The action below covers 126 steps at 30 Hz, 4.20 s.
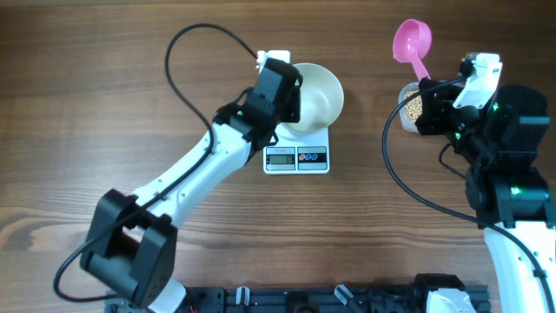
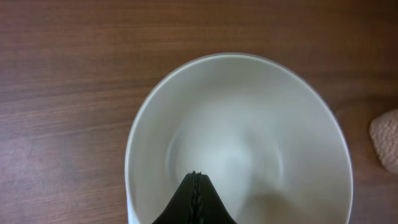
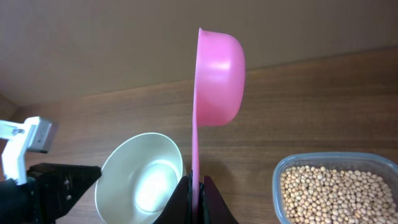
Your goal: Scoop item into bowl and weigh 150g on scale
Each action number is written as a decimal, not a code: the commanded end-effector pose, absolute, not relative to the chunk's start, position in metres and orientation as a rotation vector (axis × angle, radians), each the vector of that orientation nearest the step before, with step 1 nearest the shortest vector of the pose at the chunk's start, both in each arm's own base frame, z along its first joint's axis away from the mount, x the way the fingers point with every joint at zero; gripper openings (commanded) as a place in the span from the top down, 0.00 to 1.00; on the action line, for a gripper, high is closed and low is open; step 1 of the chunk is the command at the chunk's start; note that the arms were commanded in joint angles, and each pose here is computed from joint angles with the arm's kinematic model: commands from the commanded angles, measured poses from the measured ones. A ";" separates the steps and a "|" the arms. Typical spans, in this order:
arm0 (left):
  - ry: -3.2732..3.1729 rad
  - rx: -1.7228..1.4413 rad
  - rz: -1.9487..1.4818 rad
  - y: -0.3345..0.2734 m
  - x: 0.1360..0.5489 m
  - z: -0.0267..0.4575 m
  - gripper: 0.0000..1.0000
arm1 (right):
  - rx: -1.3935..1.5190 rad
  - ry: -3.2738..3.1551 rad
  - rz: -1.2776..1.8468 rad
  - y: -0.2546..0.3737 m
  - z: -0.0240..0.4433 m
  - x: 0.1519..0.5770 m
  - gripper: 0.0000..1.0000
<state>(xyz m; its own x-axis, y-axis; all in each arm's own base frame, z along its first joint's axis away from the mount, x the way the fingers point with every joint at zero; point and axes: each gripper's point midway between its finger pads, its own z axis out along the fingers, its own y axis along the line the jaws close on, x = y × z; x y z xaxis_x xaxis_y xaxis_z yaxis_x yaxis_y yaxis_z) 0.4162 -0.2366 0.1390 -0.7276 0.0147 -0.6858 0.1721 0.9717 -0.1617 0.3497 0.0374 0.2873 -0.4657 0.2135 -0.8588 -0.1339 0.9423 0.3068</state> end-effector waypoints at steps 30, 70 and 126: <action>2.512 0.305 -0.050 -0.232 0.413 0.085 0.96 | 0.063 2.001 0.437 0.040 0.294 0.353 0.96; 2.452 0.412 -0.598 -0.328 0.396 0.092 0.96 | 0.043 2.006 0.423 0.040 0.292 0.352 0.96; 2.639 0.581 -0.054 -0.285 0.279 0.095 0.96 | 0.009 2.016 0.433 0.044 0.290 0.350 0.96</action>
